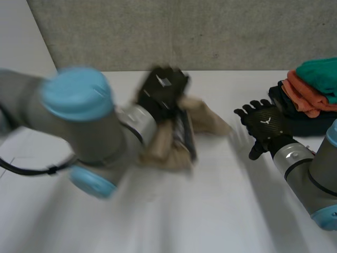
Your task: Fold the laundry.
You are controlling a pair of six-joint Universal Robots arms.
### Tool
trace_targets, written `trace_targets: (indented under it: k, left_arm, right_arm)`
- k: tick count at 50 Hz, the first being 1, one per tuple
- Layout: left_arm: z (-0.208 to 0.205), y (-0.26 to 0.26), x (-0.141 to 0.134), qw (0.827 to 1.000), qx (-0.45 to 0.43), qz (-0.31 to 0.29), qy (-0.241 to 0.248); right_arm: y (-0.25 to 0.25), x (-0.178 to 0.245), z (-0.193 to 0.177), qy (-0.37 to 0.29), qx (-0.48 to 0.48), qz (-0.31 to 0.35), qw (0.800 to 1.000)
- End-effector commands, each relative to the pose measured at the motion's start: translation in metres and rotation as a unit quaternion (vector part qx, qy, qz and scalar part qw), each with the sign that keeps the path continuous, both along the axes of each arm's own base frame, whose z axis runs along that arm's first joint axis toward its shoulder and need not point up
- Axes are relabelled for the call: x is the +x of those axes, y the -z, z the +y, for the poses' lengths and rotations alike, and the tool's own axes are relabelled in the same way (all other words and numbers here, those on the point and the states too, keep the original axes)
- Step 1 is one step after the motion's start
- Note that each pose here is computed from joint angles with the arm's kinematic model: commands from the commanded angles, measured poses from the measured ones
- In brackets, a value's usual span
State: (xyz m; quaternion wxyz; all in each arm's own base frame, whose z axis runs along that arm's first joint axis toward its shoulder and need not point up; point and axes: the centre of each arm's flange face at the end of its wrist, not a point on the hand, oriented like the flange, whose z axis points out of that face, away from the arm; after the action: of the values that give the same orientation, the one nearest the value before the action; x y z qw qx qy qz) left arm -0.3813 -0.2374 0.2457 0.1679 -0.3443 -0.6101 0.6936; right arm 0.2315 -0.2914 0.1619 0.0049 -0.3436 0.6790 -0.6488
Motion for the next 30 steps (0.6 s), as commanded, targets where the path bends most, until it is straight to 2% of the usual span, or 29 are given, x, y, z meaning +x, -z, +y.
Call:
trace_targets:
  k: [1,6,7,10,11,15,18,23,30]
  left_arm:
    - [0.06,0.095,-0.058,0.992,0.066,-0.071,0.079]
    - [0.063,0.072,-0.056,0.996,0.048,-0.058,0.04]
    - [0.057,0.046,-0.05,0.999,0.031,-0.038,0.021]
    - [0.038,0.015,-0.031,1.0,0.012,-0.014,-0.012]
    - [0.021,0.0,-0.014,0.999,0.004,-0.004,-0.036]
    - [-0.011,-0.017,0.021,0.998,-0.003,0.0,-0.069]
    - [-0.023,-0.011,0.036,0.998,0.003,-0.016,-0.067]
    - [-0.076,0.008,0.084,0.995,0.002,-0.069,-0.078]
    - [-0.124,0.072,0.112,0.982,0.018,-0.166,-0.084]
  right_arm:
    - [-0.001,-0.01,-0.007,0.046,-0.003,0.006,0.999]
    - [-0.002,-0.011,-0.007,0.053,-0.003,0.005,0.999]
    - [-0.003,-0.012,-0.006,0.053,-0.003,0.005,0.999]
    - [-0.011,-0.011,-0.001,0.049,-0.005,0.003,0.999]
    - [-0.012,-0.01,0.0,0.049,-0.004,0.001,0.999]
    - [-0.017,-0.009,0.01,0.046,0.025,-0.01,0.999]
    - [-0.023,-0.006,0.02,0.038,0.051,-0.023,0.998]
    - [-0.029,0.001,0.04,0.02,0.096,-0.019,0.995]
    - [-0.02,0.028,0.084,-0.047,0.136,0.001,0.99]
